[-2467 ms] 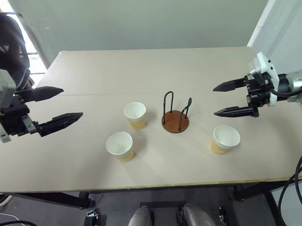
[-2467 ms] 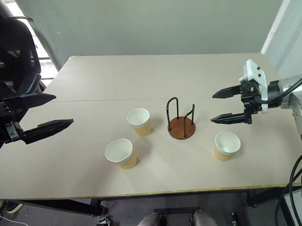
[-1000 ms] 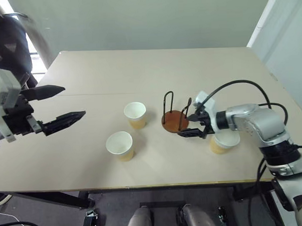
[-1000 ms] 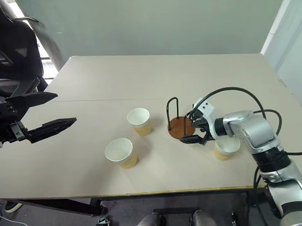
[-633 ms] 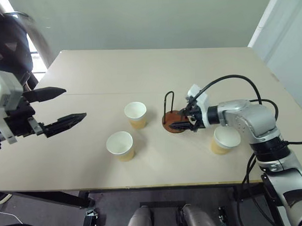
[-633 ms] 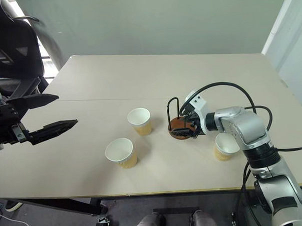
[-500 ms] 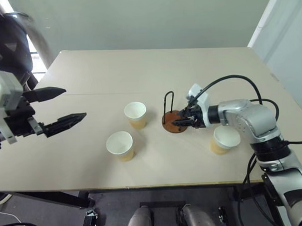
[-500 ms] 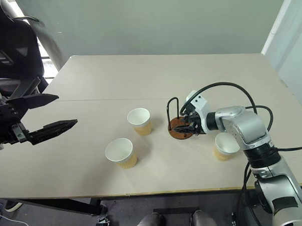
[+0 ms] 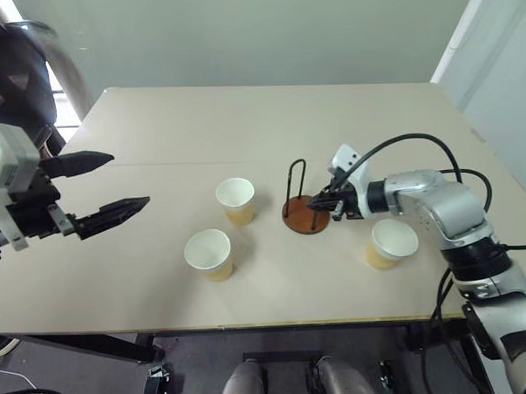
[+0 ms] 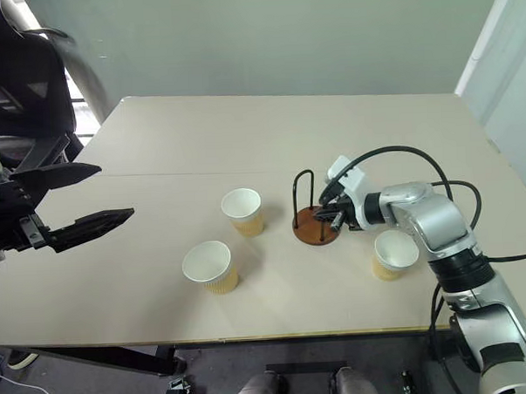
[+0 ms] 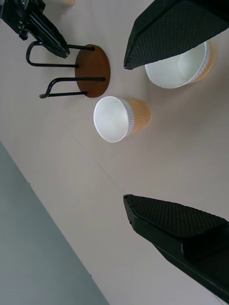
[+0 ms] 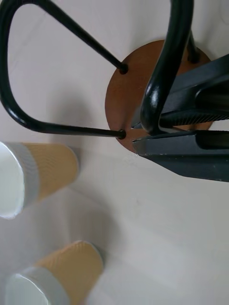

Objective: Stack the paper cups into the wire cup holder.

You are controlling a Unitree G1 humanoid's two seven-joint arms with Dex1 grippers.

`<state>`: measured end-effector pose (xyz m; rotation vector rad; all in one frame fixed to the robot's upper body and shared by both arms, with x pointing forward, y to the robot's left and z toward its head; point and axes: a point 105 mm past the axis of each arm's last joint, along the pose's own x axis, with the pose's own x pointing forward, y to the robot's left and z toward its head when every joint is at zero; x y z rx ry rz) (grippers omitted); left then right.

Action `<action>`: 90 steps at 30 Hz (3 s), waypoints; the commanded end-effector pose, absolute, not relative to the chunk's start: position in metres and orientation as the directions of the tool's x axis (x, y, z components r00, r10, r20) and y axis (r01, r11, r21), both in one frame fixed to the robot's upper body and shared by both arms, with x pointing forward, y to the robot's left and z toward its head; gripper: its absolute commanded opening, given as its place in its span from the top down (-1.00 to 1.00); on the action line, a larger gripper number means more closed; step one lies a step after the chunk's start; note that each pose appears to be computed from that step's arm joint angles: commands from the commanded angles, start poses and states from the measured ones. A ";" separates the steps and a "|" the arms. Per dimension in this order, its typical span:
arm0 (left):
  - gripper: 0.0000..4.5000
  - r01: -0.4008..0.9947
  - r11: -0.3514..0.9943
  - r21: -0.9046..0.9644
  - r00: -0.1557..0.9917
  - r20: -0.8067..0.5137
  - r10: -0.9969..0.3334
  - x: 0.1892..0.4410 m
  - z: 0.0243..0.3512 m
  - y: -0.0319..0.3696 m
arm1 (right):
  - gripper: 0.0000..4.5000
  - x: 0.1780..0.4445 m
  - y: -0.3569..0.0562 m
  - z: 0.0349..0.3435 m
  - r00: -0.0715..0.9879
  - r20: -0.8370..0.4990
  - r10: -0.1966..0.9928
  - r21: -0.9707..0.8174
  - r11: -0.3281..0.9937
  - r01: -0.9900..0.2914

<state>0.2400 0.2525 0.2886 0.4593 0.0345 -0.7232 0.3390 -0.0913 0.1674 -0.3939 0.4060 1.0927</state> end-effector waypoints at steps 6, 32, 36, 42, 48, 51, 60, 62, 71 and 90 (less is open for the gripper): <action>-1.00 0.751 0.541 0.378 0.643 -0.238 -0.728 0.214 0.304 0.238 | 0.99 0.262 -0.082 0.172 -0.013 -0.507 0.862 -0.078 -0.061 -0.995; -1.00 0.835 0.464 0.295 0.546 -0.338 -0.766 0.203 0.283 0.227 | 0.81 0.270 -0.067 0.147 -0.009 -0.555 0.832 -0.213 -0.153 -0.965; -1.00 0.834 0.464 0.297 0.547 -0.337 -0.767 0.204 0.283 0.226 | 0.36 0.273 -0.069 0.150 0.005 -0.561 0.828 -0.226 -0.147 -0.963; -1.00 0.835 0.462 0.299 0.545 -0.333 -0.770 0.206 0.282 0.226 | -0.59 0.271 -0.079 0.156 0.000 -0.598 0.802 -0.225 -0.168 -0.960; -1.00 0.840 0.453 0.300 0.536 -0.327 -0.778 0.209 0.282 0.224 | -0.99 0.275 -0.101 0.178 0.064 -0.663 0.746 -0.297 -0.184 -0.937; -1.00 0.842 0.448 0.301 0.532 -0.326 -0.781 0.211 0.281 0.224 | -0.99 0.278 -0.114 0.199 0.117 -0.680 0.724 -0.352 -0.182 -0.918; -1.00 0.858 0.410 0.310 0.497 -0.296 -0.816 0.218 0.284 0.218 | -0.99 0.272 -0.178 0.234 0.284 -0.763 0.581 -0.419 -0.110 -0.901; -1.00 0.867 0.396 0.302 0.480 -0.291 -0.828 0.220 0.284 0.216 | -0.99 0.267 -0.192 0.227 0.286 -0.792 0.540 -0.385 -0.077 -0.920; -1.00 0.915 0.319 0.247 0.386 -0.310 -0.869 0.224 0.272 0.201 | -0.99 0.247 -0.193 0.194 0.225 -0.814 0.536 -0.283 -0.028 -0.959; -1.00 0.899 0.359 0.249 0.427 -0.324 -0.844 0.218 0.270 0.205 | -0.44 0.265 -0.188 0.161 0.221 -0.835 0.504 -0.268 -0.021 -0.963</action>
